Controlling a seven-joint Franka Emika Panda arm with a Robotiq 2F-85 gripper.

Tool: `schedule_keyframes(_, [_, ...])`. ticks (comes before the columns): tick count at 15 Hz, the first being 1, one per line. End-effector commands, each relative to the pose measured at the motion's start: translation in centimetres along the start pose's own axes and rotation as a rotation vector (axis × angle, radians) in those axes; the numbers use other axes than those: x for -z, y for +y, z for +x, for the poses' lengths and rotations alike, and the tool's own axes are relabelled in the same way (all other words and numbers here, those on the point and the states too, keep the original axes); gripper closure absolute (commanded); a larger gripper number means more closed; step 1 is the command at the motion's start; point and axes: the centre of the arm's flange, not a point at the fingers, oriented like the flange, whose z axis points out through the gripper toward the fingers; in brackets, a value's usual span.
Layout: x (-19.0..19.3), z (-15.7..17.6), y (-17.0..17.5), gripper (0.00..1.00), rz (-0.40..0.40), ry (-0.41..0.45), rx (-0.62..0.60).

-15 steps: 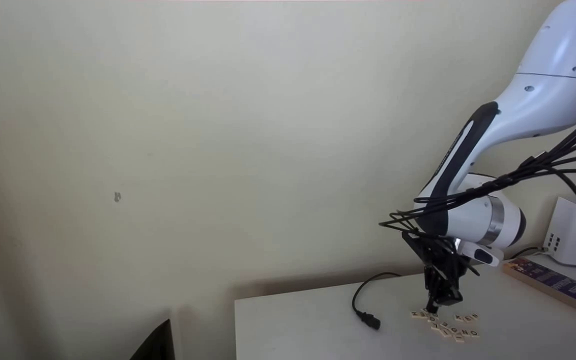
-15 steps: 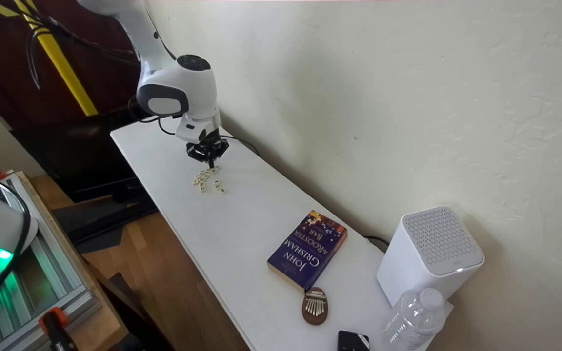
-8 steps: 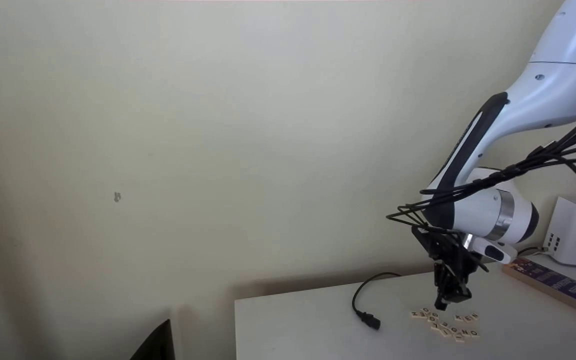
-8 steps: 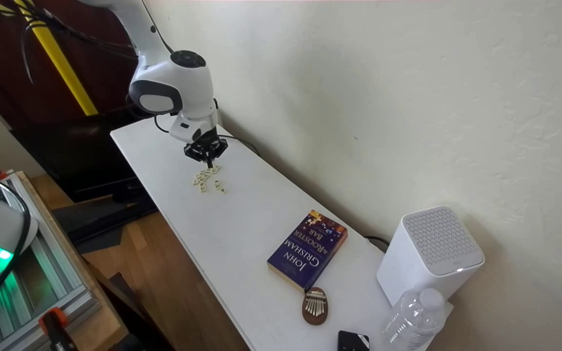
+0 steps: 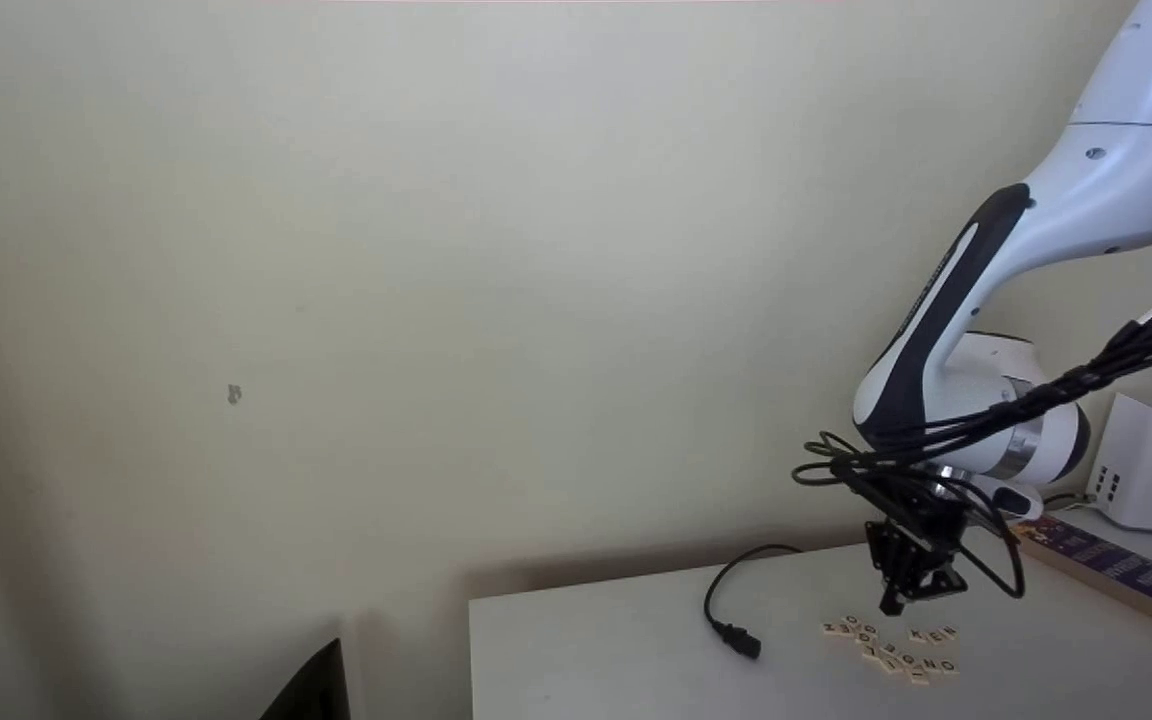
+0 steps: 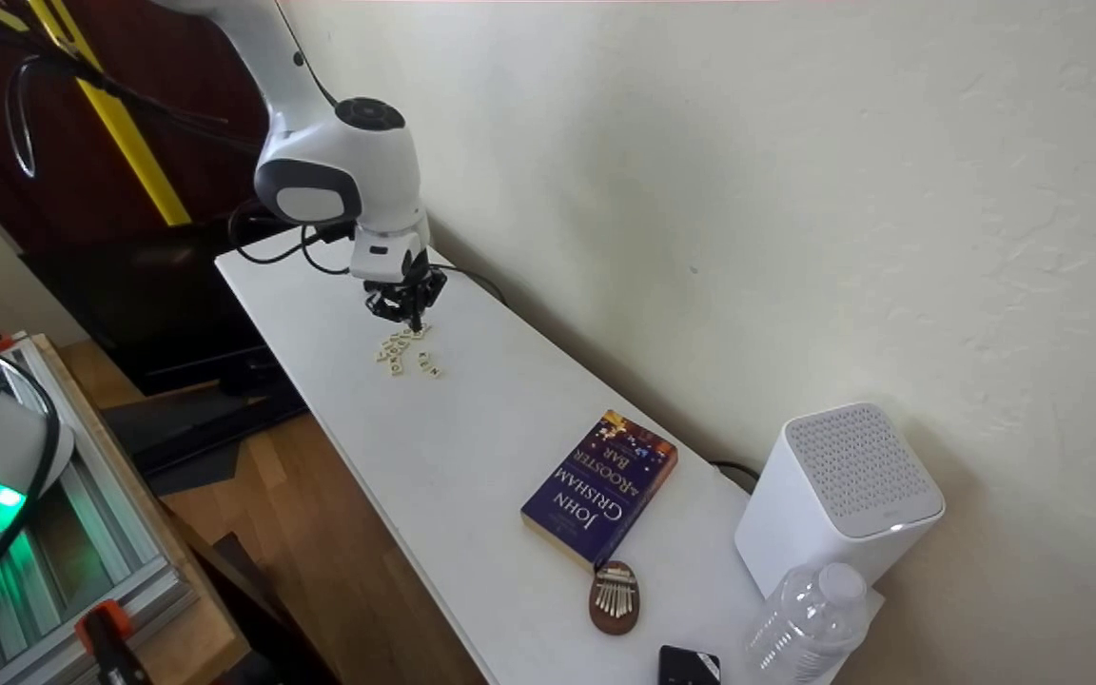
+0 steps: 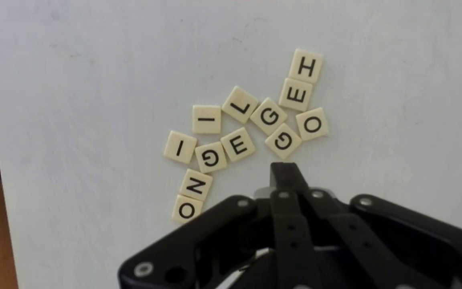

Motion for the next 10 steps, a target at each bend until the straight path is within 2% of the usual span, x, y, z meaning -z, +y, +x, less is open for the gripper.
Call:
schedule_keyframes(1, [0.80,0.78,0.58,1.00,-0.029,0.013,0.198])
schedule_keyframes(8, [1.00,0.32,-0.05,1.00,-0.088,0.100,0.553])
schedule_keyframes(9, [0.07,1.15,-0.16,0.99,-0.074,0.078,0.458])
schedule_keyframes(10, [0.08,0.84,-0.22,0.99,-0.078,0.087,0.491])
